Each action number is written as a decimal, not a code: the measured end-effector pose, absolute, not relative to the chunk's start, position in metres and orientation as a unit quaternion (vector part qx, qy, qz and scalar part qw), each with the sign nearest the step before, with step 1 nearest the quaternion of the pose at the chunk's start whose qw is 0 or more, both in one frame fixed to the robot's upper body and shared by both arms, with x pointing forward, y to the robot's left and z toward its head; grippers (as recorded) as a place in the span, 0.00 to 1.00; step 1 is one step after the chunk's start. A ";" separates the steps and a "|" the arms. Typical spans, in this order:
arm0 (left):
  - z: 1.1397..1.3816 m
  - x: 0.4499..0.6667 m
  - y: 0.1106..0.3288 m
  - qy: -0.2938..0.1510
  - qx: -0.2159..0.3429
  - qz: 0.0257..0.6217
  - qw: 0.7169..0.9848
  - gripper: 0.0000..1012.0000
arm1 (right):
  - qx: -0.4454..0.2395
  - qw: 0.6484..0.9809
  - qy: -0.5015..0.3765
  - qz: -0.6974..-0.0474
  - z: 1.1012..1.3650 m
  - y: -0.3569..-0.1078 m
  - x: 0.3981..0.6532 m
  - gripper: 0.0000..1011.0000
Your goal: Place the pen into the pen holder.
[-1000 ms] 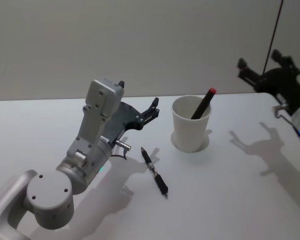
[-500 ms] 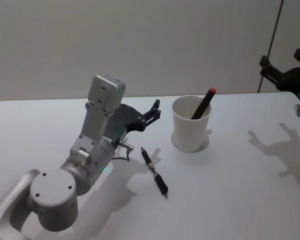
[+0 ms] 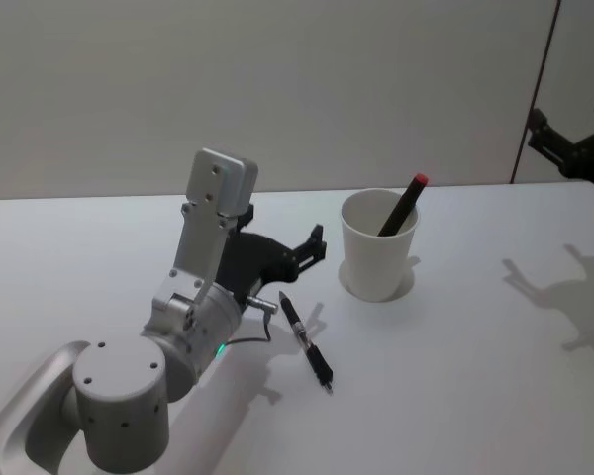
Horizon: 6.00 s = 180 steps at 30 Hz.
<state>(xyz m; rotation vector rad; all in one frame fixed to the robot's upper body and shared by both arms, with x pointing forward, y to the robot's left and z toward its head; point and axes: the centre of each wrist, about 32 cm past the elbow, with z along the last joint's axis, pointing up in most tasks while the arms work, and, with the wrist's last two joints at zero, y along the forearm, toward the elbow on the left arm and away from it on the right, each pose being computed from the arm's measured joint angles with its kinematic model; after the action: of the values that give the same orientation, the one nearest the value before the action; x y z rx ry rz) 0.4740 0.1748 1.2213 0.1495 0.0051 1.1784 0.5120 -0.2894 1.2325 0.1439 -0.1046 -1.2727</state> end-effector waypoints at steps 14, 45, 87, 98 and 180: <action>1.219 0.462 0.164 0.097 0.125 0.541 0.826 0.99 | 0.067 0.799 -0.048 -0.595 1.233 -0.292 0.511 0.99; 1.200 0.469 0.162 0.057 0.162 0.567 0.806 0.99 | 0.067 0.799 -0.048 -0.596 1.234 -0.293 0.511 0.99; 1.189 0.481 0.164 0.081 0.218 0.527 0.818 0.99 | 0.067 0.799 -0.048 -0.596 1.233 -0.293 0.511 0.99; 1.187 0.480 0.163 0.076 0.221 0.524 0.819 0.98 | 0.067 0.799 -0.048 -0.596 1.234 -0.293 0.511 0.99; 1.186 0.479 0.162 0.073 0.226 0.521 0.820 0.13 | 0.067 0.799 -0.048 -0.596 1.233 -0.293 0.511 0.99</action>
<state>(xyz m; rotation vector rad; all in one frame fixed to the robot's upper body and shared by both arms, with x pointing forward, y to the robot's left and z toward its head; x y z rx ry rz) 0.4795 0.1621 1.1856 0.4803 0.1560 1.1099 0.5111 -0.2926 1.2335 0.1438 -0.1035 -1.2782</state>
